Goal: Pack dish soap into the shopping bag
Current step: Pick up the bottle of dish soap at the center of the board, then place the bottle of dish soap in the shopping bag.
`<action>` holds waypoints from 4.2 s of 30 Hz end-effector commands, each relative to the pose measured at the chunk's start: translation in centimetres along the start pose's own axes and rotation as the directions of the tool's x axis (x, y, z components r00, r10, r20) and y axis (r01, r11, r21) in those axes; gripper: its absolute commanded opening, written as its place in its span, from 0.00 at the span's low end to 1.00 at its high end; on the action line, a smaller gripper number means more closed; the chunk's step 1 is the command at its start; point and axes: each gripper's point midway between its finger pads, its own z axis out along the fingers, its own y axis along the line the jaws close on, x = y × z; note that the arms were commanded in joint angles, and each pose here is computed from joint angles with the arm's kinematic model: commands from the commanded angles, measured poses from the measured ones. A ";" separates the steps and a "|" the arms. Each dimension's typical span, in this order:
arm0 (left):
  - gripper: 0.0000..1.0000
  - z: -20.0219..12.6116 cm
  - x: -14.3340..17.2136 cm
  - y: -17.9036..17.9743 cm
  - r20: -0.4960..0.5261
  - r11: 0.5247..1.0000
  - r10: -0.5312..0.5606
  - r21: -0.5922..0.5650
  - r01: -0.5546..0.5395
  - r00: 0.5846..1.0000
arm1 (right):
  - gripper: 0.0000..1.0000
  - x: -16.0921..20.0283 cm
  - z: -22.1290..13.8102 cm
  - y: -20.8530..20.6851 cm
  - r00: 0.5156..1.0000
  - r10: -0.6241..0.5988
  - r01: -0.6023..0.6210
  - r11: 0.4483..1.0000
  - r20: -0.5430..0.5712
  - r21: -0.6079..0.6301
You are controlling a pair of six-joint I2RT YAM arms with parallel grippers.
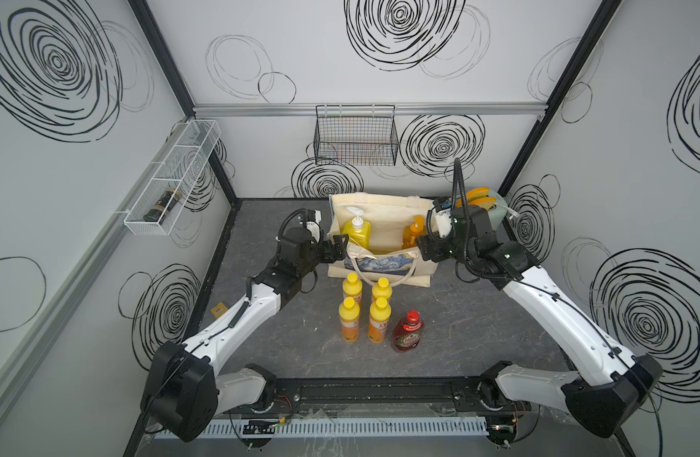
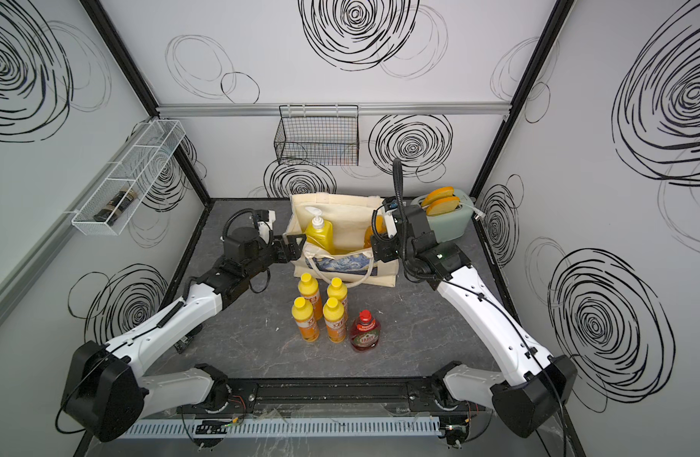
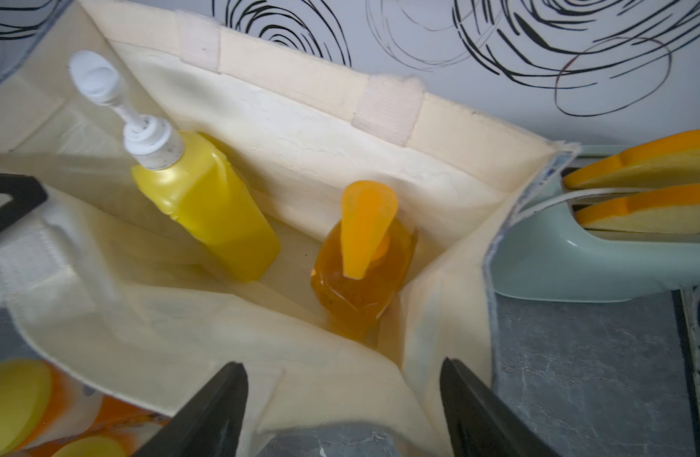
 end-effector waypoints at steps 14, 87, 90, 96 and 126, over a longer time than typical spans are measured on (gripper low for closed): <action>0.96 -1.4 -1.6 -0.8 0.093 0.997 0.052 0.044 -0.056 0.994 | 0.70 3.9 -4.2 14.2 0.970 -0.236 0.217 0.948 -0.061 -0.233; 0.96 -1.2 -1.1 -0.8 0.096 0.994 0.084 0.055 -0.089 0.992 | 0.01 -12.1 -11.2 11.6 0.968 -0.120 0.169 0.960 0.219 -0.221; 0.96 -1.1 -1.0 -0.8 0.093 0.994 0.086 0.055 -0.092 0.992 | 0.00 -14.7 -13.6 11.8 0.946 -0.092 0.174 0.954 0.311 -0.246; 0.95 -0.5 -0.5 -0.7 0.071 0.993 0.099 0.051 -0.102 0.993 | 0.00 -18.9 -17.0 11.0 0.889 -0.047 0.171 0.957 0.455 -0.235; 0.61 -0.9 -0.6 -1.9 0.079 0.985 0.155 0.059 -0.160 0.985 | 0.00 -18.4 2.3 5.3 0.931 -0.118 0.143 0.989 0.345 -0.047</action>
